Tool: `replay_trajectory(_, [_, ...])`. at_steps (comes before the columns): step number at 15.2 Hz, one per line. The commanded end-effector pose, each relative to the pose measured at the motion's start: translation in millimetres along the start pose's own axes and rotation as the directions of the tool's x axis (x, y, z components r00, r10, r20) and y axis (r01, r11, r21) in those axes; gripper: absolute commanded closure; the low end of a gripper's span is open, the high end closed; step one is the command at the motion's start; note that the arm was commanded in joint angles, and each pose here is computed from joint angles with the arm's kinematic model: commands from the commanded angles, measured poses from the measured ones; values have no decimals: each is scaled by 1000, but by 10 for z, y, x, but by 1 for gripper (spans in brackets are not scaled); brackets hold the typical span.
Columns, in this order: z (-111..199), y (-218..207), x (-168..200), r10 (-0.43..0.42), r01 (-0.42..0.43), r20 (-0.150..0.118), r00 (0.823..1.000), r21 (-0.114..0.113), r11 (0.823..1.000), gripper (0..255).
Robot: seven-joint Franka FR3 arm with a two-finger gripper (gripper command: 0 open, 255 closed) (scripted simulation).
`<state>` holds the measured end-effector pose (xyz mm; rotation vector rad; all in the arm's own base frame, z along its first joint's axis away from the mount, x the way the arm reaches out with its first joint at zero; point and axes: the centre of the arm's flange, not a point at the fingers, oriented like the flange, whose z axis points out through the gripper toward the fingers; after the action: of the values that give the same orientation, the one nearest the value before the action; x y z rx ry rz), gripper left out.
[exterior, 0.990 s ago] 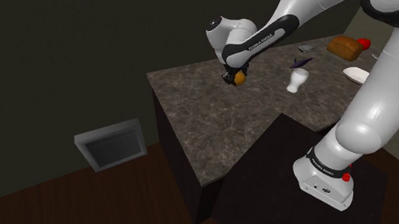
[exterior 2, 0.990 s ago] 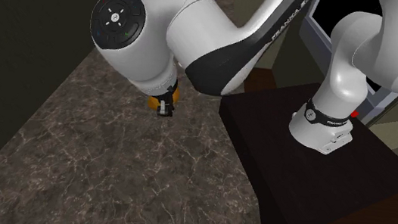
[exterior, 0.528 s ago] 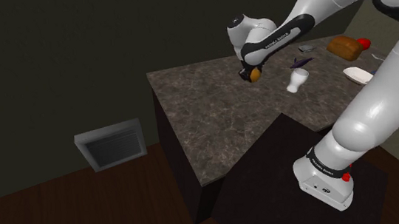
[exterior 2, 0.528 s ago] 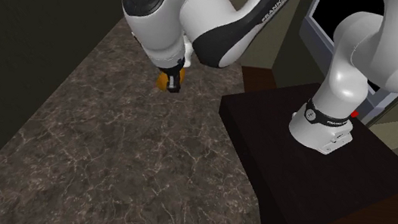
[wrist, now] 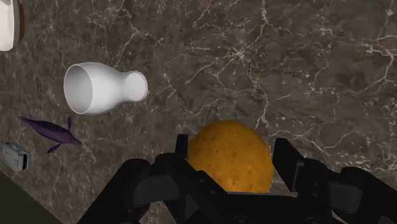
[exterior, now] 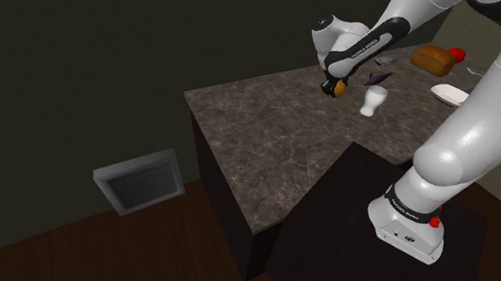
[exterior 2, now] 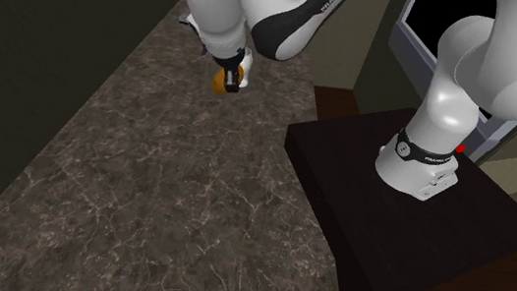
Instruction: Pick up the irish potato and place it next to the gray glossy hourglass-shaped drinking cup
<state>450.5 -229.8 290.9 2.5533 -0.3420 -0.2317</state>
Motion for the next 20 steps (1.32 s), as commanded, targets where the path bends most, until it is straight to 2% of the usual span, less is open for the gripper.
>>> replay_trajectory(1, [142, 195, -32, -2, 2, -1, 1000, 0, 1000, 255])
replay_trajectory(17, [1302, 1962, -178, -2, 2, -1, 1000, 0, 1000, 255])
replay_trajectory(20, [1434, 1876, -163, -2, 2, -1, 1000, 0, 1000, 255])
